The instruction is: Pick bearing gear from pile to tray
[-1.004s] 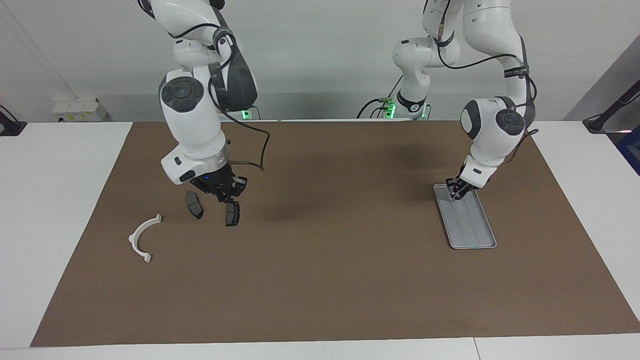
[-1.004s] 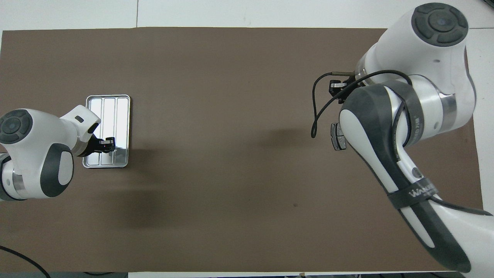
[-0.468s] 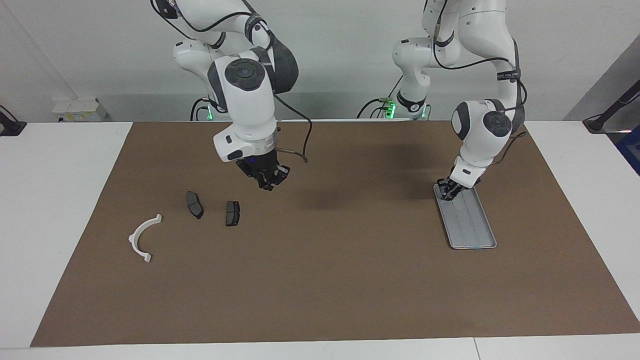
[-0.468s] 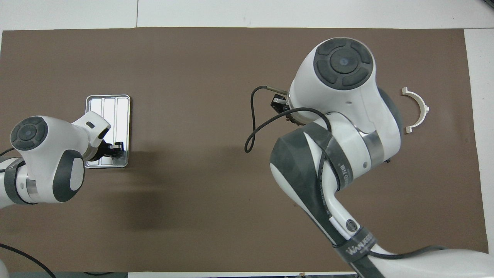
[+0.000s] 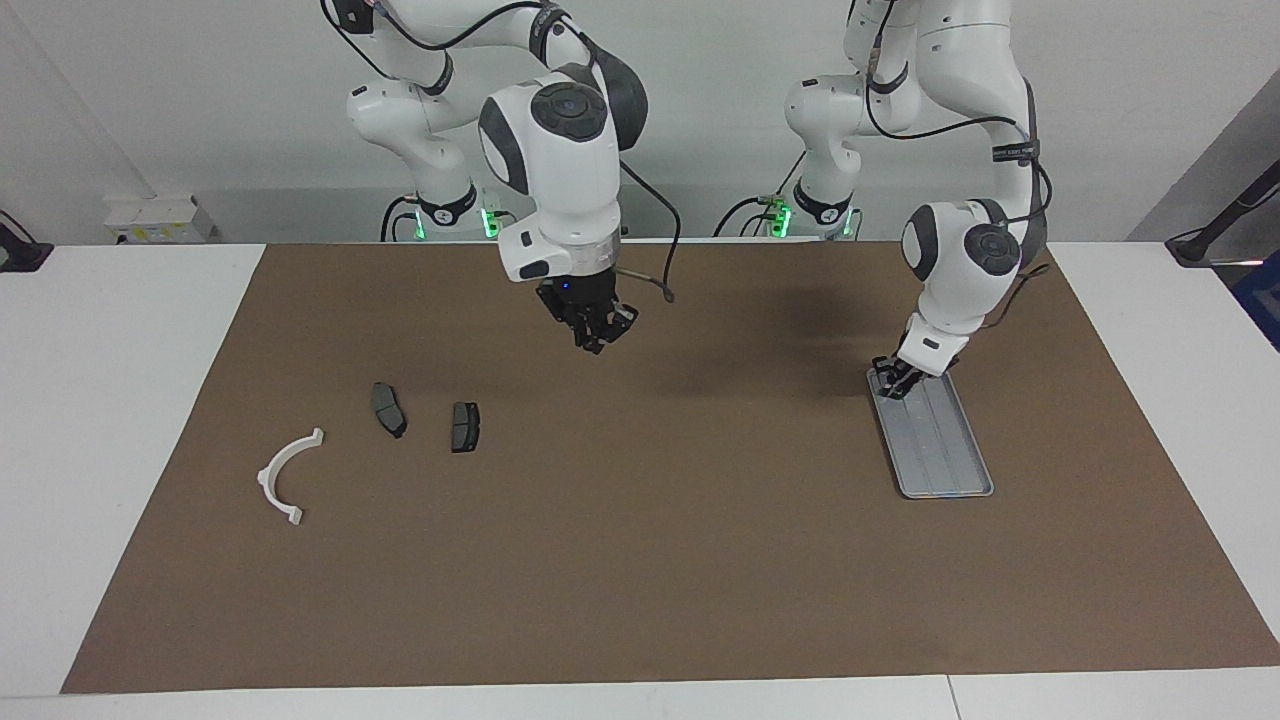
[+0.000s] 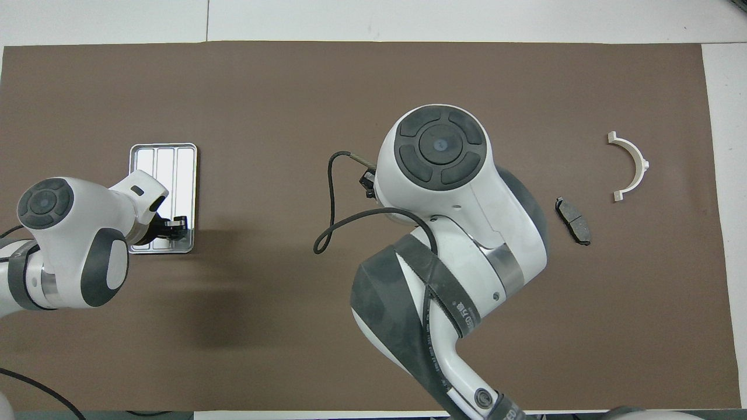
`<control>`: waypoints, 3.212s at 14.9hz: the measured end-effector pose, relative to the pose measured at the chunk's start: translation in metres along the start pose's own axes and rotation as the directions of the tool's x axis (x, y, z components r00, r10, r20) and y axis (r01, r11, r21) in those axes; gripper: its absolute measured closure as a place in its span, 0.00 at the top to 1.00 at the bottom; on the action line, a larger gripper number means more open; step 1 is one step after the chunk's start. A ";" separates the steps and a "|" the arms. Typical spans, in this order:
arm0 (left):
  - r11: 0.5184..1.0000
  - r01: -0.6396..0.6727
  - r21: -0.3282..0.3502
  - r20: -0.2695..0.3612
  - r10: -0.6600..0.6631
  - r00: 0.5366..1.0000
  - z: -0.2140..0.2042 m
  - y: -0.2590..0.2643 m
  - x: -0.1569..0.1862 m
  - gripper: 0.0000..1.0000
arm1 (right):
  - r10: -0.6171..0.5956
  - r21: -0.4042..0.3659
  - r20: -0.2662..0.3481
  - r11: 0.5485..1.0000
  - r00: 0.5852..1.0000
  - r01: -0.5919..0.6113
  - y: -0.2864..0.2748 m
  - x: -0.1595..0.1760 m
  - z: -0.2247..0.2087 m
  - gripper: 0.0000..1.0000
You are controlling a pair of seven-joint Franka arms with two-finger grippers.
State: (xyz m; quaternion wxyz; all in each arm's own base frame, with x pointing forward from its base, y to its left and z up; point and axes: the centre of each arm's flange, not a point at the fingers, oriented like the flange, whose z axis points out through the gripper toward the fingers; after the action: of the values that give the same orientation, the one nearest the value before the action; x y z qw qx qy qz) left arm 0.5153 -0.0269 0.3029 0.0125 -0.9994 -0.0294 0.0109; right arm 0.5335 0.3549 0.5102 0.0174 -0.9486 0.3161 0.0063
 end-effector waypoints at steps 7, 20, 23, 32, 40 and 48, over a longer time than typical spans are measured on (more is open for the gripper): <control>1.000 -0.018 0.000 -0.002 0.018 1.000 0.000 -0.001 0.000 0.35 | 0.007 0.002 0.001 1.000 1.000 -0.007 -0.004 -0.016 -0.002 0.23; 1.000 -0.028 0.000 -0.008 0.028 1.000 0.001 -0.016 0.002 0.35 | -0.024 0.007 0.010 1.000 1.000 0.024 -0.014 -0.035 0.101 0.23; 1.000 -0.030 0.000 -0.006 0.030 1.000 0.002 -0.017 0.001 0.41 | -0.034 -0.006 0.015 0.999 0.999 0.034 -0.011 -0.042 0.123 0.23; 0.999 -0.046 0.000 0.006 0.046 0.999 0.002 -0.023 0.001 0.79 | -0.067 -0.063 0.006 0.996 0.998 0.067 -0.003 -0.051 0.189 0.23; 0.999 -0.043 0.003 0.011 0.043 0.999 -0.039 -0.023 0.024 0.80 | -0.067 -0.064 -0.019 0.996 0.998 0.066 -0.009 -0.057 0.221 0.23; 0.999 0.048 0.002 -0.019 -0.048 0.999 -0.106 -0.005 0.048 0.80 | -0.040 -0.059 -0.023 0.997 0.999 0.039 -0.008 -0.057 0.222 0.23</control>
State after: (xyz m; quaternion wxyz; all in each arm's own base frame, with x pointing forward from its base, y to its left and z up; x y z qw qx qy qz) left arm 0.5656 -0.0220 0.4076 0.0143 -0.9985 -0.0532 0.0013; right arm 0.4925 0.4041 0.2895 -0.0141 -0.9548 0.2970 0.0039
